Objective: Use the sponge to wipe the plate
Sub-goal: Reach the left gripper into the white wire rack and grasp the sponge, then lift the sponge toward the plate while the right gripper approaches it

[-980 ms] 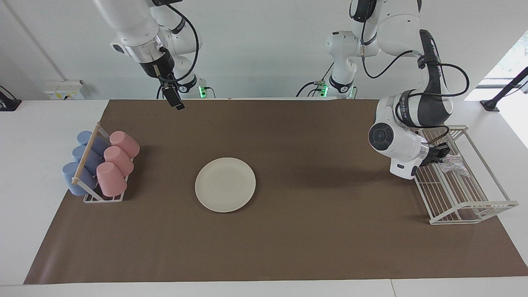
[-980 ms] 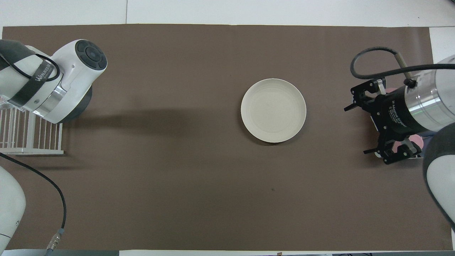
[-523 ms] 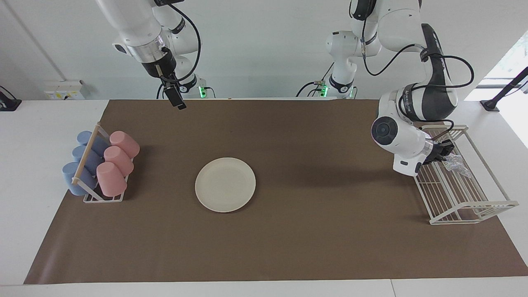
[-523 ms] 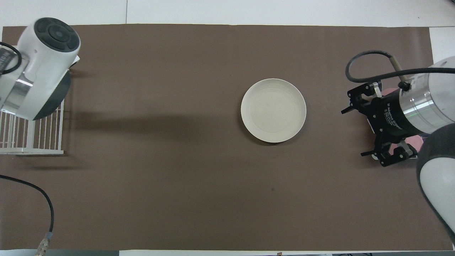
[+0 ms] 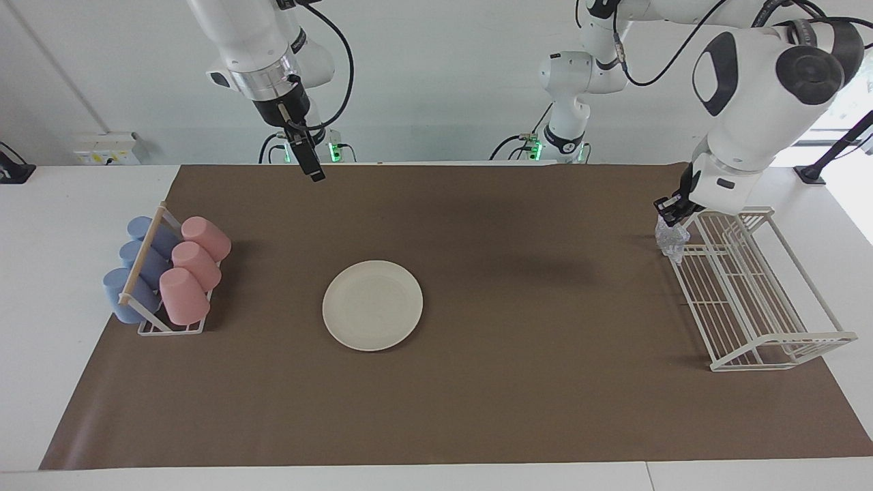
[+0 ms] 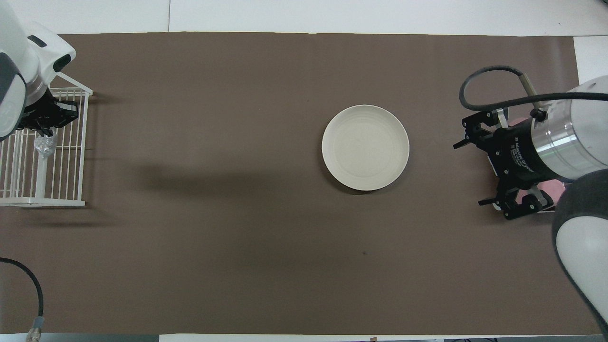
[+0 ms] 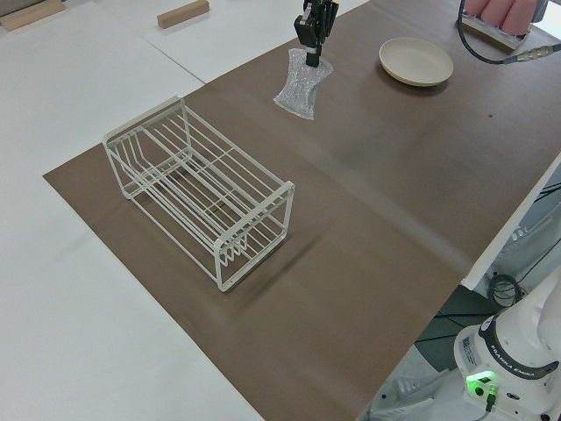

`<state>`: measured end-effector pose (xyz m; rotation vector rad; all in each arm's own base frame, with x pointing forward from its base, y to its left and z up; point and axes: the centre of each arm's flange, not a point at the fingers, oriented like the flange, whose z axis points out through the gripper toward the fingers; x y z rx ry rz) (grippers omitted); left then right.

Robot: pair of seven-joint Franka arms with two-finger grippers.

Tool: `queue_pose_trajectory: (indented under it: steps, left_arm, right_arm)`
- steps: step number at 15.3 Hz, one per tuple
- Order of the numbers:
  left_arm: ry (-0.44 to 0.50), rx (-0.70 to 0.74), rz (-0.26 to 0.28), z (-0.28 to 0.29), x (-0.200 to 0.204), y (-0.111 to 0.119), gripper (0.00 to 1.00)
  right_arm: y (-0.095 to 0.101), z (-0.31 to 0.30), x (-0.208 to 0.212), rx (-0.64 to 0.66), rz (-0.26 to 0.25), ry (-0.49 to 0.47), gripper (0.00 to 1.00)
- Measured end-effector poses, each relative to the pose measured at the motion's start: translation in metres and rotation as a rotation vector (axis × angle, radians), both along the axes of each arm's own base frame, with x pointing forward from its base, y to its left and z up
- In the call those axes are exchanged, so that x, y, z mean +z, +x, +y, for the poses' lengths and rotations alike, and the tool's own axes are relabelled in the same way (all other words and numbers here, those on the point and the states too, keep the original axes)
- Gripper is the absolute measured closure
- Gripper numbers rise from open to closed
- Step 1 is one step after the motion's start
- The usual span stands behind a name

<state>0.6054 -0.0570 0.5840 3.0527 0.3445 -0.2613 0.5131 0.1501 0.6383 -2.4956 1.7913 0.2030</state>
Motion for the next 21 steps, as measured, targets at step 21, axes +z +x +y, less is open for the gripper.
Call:
queue_pose_trajectory:
  steps: [21]
  left_arm:
    - [-1.171,-0.163,0.043,-0.061,-0.081,-0.117,0.97]
  right_arm:
    - [-0.076,0.221,-0.001,-0.195,-0.021,0.035,0.08]
